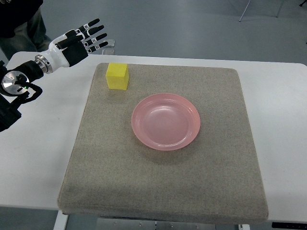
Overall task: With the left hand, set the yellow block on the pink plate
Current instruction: 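Move the open left hand toward the yellow cube from above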
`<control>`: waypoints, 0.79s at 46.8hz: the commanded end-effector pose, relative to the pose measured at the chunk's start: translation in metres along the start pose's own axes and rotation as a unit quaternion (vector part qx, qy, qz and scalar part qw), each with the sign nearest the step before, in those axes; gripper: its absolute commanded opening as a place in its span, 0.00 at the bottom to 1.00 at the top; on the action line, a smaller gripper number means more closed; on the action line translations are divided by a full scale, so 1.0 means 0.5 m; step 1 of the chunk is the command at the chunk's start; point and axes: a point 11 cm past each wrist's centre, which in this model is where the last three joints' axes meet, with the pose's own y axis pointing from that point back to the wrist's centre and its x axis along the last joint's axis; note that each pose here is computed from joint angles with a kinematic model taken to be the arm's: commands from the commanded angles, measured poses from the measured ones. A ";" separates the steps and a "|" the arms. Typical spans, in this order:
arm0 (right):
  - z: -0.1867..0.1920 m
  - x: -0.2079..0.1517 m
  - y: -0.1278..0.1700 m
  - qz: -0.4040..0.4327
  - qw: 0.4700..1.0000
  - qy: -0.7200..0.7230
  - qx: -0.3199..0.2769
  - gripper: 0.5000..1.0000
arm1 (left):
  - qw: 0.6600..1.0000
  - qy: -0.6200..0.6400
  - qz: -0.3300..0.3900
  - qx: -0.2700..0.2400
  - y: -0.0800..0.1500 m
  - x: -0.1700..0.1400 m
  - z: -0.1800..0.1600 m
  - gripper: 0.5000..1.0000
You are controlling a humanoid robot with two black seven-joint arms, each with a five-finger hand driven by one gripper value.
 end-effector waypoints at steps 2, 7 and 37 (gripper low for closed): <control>0.000 0.000 0.000 0.000 1.000 0.000 0.000 0.85 | 1.000 0.002 -0.001 -0.002 -0.001 -0.001 0.000 0.99; 0.000 0.000 0.000 0.000 1.000 0.000 0.000 0.85 | 1.000 0.003 -0.003 -0.003 -0.002 -0.004 0.002 0.99; 0.000 0.000 0.000 0.000 1.000 0.000 0.000 0.85 | 0.998 -0.032 -0.004 -0.051 -0.005 -0.013 0.064 0.99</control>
